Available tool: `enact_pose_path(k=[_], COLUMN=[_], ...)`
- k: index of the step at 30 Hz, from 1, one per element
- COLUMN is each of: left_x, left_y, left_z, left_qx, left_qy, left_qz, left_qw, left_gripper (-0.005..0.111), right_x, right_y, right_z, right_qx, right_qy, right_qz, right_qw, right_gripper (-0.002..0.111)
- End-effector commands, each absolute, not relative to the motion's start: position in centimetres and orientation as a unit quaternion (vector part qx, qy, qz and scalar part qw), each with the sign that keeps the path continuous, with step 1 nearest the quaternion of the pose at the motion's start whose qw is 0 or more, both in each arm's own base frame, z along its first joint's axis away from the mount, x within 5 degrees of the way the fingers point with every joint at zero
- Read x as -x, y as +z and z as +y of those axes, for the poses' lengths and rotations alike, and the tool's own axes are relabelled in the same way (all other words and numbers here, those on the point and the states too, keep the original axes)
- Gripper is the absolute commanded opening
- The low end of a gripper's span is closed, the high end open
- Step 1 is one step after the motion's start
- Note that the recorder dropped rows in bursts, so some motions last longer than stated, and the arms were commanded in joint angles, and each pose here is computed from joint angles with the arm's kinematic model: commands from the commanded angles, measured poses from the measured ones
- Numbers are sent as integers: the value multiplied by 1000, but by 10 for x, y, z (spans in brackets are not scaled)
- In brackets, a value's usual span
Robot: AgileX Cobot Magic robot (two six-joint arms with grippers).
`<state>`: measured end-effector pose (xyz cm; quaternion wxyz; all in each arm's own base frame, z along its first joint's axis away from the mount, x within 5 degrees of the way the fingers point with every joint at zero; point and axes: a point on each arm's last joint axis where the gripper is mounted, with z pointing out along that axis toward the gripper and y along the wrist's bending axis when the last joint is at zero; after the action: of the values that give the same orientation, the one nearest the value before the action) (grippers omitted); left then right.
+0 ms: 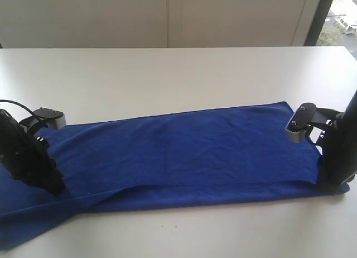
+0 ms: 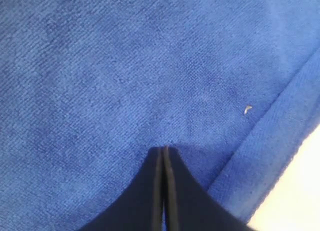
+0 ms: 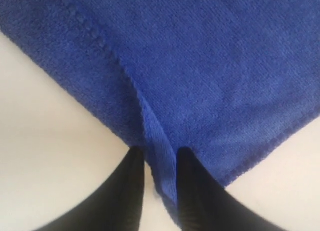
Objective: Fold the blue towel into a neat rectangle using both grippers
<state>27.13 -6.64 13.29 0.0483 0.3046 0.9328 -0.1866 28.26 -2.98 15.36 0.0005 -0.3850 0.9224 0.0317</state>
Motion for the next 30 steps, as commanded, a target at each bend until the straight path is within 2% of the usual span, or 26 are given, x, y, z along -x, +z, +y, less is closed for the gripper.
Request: enact_pose_path(k=[1,7,10,17,21,24,26,30], left_x=[-267,-267,-267,-268,-268,-268,-268,-268], left_y=[119,119,119,119,119,119,119,119], left_z=[-66,-66,-66,-66,-66,-66,-66,-66], left_qx=[-307,-307,-307,-306,-306,-306,-306,-306], left_qy=[-181,-180,-180,-180,-180,-180,-180,-180], left_qz=[934,934,934,934,934,934,934,934], left_qw=[26,27,27,28,28,28,28,28], left_gripper=[0,0,0,0,0,0,0,0], right_x=[-282,-281,-280,-279,-279,-274,-263,-252], right_y=[152,152,153,166,166,167,169,172], right_z=[-32,-32,-32,-12,-10,-13,-19,-23], right_qx=[383,383,402,544,557,556,546,519], right_qy=[29,31,33,5,-7,-6,4,9], right_qz=[923,923,915,839,831,830,830,836], right_qw=[-1,-4,-6,0,-10,-43,-112,-175], right_gripper=[13,10,0,0,0,0,0,0])
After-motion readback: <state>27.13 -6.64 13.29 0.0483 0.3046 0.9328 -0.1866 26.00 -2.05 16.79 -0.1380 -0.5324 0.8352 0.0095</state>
